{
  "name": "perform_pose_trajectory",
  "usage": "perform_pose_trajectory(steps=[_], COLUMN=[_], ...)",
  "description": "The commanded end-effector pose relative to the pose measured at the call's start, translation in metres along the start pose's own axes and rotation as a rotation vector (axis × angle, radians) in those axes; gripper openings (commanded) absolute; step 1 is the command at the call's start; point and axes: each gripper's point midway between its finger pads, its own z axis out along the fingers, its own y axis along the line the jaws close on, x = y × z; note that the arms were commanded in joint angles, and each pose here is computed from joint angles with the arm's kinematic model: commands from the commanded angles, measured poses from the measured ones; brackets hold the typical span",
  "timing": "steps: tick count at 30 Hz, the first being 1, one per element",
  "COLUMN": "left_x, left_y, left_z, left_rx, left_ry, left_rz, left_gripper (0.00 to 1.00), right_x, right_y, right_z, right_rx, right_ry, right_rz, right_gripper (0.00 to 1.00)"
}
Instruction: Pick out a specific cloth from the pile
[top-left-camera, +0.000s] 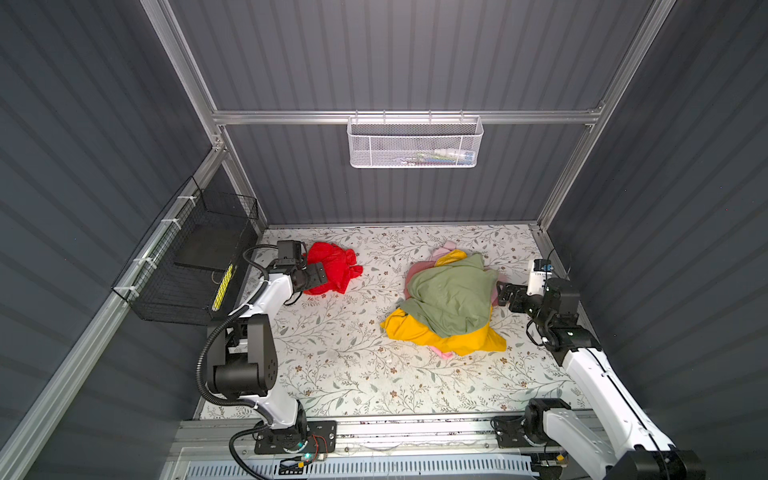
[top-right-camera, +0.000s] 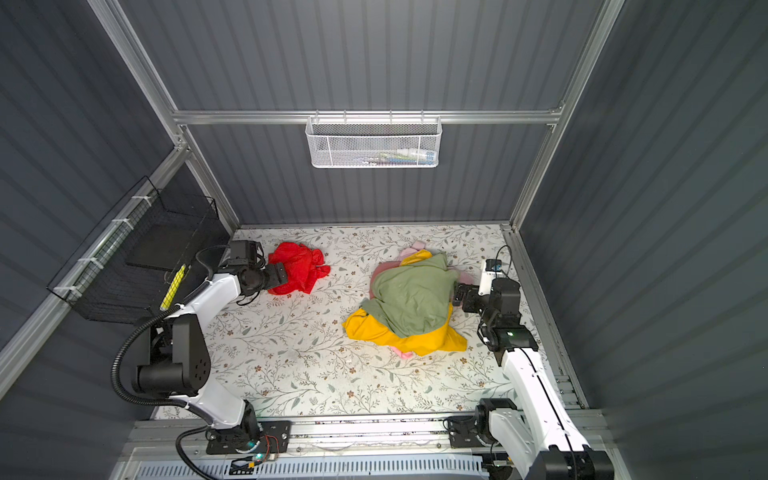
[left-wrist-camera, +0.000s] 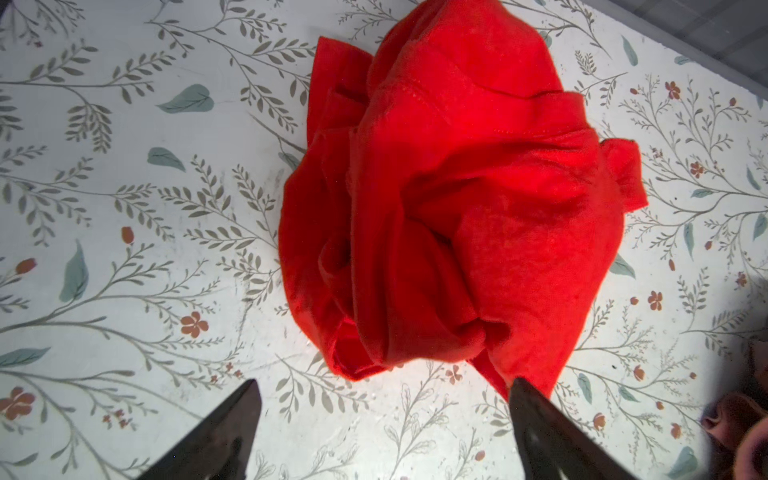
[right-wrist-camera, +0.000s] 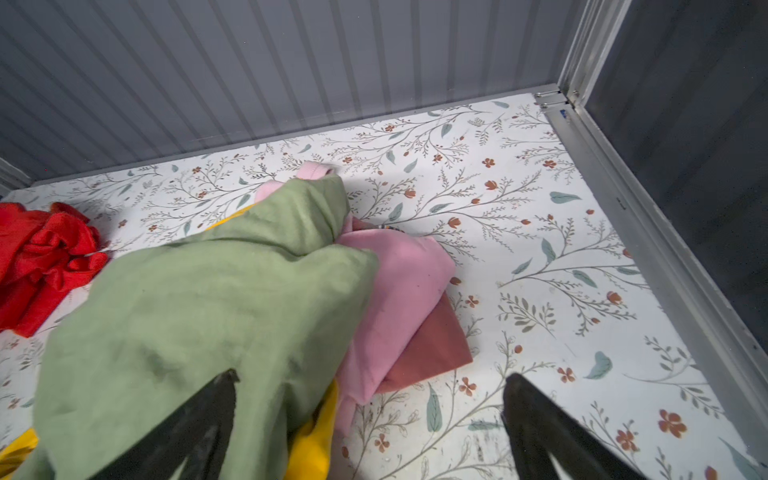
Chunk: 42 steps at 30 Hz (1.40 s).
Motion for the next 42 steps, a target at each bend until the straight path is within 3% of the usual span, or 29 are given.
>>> perform_pose_trajectory(steps=[1, 15, 21, 24, 26, 29, 31, 32, 38, 42], left_x=[-0.007, 0.005, 0.008, 0.010, 0.013, 0.021, 0.027, 0.023, 0.019, 0.023], left_y=[0.001, 0.014, 0.046, 0.060, 0.063, 0.067, 0.069, 0.066, 0.047, 0.044], left_z=[-0.014, -0.043, -0.047, -0.045, -0.042, -0.026, -0.016, -0.016, 0.009, 0.001], left_rx=[-0.052, -0.098, -0.279, -0.344, -0.342, -0.362, -0.363, -0.351, -0.257, -0.219], left_ry=[-0.103, -0.301, -0.362, -0.451, -0.529, -0.537, -0.548, -0.592, -0.507, -0.538], left_rz=[0.017, 0.051, 0.094, 0.116, 0.125, 0.162, 0.180, 0.187, 0.303, 0.296], left_gripper=[0.95, 1.00, 1.00, 1.00, 1.00, 1.00, 1.00, 1.00, 1.00, 1.00], right_x=[-0.015, 0.015, 0.022, 0.020, 0.024, 0.027, 0.032, 0.030, 0.028, 0.028], right_y=[-0.011, -0.018, -0.016, -0.016, -0.023, -0.028, -0.034, -0.035, -0.042, -0.041], right_z=[0.000, 0.027, 0.050, 0.055, 0.060, 0.071, 0.075, 0.076, 0.079, 0.079], right_rx=[0.059, 0.049, 0.029, 0.031, 0.063, 0.081, 0.092, 0.092, 0.099, 0.096], right_ry=[-0.119, -0.264, -0.224, -0.245, -0.268, -0.297, -0.214, -0.232, -0.229, -0.230], right_rz=[-0.030, -0.077, -0.132, -0.167, -0.162, -0.158, -0.133, -0.127, -0.097, -0.098], right_gripper=[0.99, 0.99, 0.99, 0.99, 0.99, 0.99, 0.99, 0.99, 0.99, 0.99])
